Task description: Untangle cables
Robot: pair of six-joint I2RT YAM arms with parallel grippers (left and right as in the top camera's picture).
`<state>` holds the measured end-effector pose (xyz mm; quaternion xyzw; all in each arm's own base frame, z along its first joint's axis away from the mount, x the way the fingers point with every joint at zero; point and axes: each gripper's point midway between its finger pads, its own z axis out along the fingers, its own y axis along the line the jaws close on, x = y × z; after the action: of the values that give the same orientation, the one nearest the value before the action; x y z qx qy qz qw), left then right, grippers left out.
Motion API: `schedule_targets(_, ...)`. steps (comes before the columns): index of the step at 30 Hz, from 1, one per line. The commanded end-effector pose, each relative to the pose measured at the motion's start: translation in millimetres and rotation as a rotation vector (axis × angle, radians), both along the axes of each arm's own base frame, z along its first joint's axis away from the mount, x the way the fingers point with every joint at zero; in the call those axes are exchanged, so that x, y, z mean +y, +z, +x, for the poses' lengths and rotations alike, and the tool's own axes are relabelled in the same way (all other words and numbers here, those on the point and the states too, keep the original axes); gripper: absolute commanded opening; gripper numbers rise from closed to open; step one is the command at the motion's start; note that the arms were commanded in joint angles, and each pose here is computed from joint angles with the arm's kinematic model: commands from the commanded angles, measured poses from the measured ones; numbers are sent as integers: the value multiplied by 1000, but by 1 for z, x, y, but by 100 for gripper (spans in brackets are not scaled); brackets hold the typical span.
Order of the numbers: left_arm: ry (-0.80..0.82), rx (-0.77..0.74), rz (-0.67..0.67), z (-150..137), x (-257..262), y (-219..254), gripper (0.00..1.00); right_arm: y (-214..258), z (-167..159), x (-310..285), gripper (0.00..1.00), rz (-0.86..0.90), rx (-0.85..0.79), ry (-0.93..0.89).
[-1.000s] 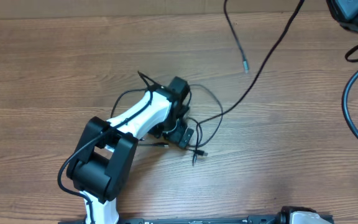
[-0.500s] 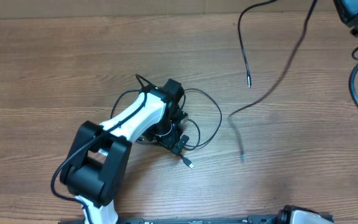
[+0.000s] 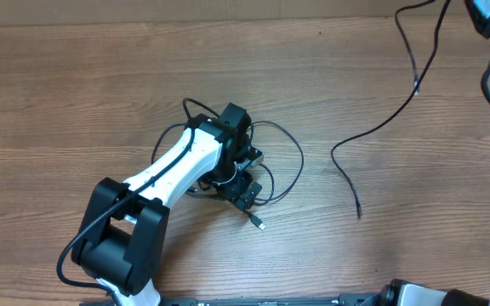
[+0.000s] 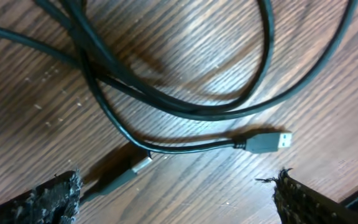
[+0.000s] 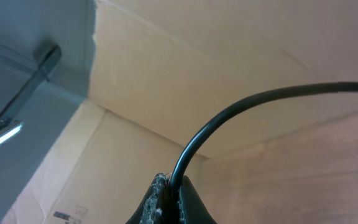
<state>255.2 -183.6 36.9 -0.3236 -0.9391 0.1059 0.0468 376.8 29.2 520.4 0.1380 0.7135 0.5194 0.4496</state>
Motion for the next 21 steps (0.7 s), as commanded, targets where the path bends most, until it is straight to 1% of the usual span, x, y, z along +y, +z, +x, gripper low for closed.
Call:
schedule_targets(1, -18, 1, -41, -2, -4, 4, 100, -16, -6, 0, 4, -82, 18, -3)
schedule_targets(2, -18, 0, -42, -1, -4, 4, 100, -27, -5, -3, 4, -90, 63, -25)
schedule_targets(3, -18, -1, -43, -1, -4, 4, 100, -48, -4, -12, 4, -108, 149, -78)
schedule_targets(8, -18, -1, -43, -1, -4, 4, 100, -91, -1, -37, 4, -165, 324, -226)
schedule_targets(12, -18, -2, -43, -1, -4, 4, 100, -112, 2, -59, 4, -210, 413, -346)
schedule_targets(13, -18, -3, -43, -1, -4, 4, 100, -124, 2, -69, 4, -233, 465, -401)
schedule_targets(21, -18, -9, -46, 1, -5, 4, 100, -165, -6, -98, 4, -311, 645, -539)
